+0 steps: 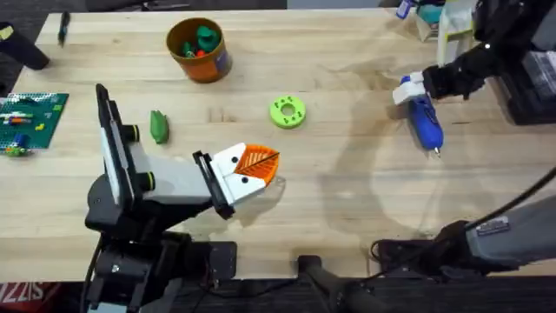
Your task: Pick up the gripper from the table and insert it into the empty holder that is missing its gripper. Then pick up a screw, insert it into the mounting hole, and use the screwdriver to tighten it. Finally, clean up the table by picking up the vegetable and placing it into the bucket.
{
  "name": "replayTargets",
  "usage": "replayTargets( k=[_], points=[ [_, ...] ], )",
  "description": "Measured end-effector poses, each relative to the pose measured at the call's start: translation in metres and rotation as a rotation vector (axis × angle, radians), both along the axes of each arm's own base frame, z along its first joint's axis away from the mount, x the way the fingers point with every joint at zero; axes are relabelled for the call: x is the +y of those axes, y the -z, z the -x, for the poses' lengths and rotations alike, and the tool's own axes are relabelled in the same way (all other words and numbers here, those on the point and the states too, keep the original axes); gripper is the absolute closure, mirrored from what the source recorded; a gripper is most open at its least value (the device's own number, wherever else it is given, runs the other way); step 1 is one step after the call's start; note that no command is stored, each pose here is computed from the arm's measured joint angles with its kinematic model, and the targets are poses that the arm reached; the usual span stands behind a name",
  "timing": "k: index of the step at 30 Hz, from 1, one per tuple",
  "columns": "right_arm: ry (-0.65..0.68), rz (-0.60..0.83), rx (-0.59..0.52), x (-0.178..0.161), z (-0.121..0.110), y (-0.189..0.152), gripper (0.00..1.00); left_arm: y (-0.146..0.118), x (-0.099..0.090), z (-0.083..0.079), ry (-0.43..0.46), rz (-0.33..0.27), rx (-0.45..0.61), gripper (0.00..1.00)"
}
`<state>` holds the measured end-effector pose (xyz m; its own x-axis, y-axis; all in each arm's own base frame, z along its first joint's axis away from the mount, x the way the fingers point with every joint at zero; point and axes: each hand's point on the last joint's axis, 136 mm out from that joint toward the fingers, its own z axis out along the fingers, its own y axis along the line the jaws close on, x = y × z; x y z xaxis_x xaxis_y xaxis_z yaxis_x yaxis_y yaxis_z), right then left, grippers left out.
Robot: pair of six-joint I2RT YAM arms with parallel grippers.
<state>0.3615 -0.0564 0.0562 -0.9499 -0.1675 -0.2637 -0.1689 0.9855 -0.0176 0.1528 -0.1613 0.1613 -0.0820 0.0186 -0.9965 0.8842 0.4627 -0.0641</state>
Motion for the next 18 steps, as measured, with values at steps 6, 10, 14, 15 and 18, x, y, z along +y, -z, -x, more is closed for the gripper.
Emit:
replayTargets(
  k=[6, 10, 14, 15, 18],
  points=[
    [0.008, 0.029, -0.003, -0.007, -0.009, 0.008, 0.008, 0.000, 0.000, 0.000, 0.000, 0.000, 0.000, 0.994],
    [0.009, 0.033, -0.004, -0.008, -0.010, 0.008, 0.008, 0.000, 0.000, 0.000, 0.000, 0.000, 0.000, 0.994],
    [0.008, 0.030, -0.004, -0.007, -0.011, 0.009, 0.008, 0.000, 0.000, 0.000, 0.001, 0.000, 0.000, 0.994],
    [0.007, 0.027, 0.001, -0.007, -0.010, 0.011, 0.008, 0.000, 0.000, 0.000, 0.000, 0.000, 0.000, 0.994],
    [0.007, 0.022, 0.027, -0.006, -0.008, 0.019, 0.008, 0.000, 0.000, 0.000, 0.001, 0.000, 0.000, 0.994]
  ],
)
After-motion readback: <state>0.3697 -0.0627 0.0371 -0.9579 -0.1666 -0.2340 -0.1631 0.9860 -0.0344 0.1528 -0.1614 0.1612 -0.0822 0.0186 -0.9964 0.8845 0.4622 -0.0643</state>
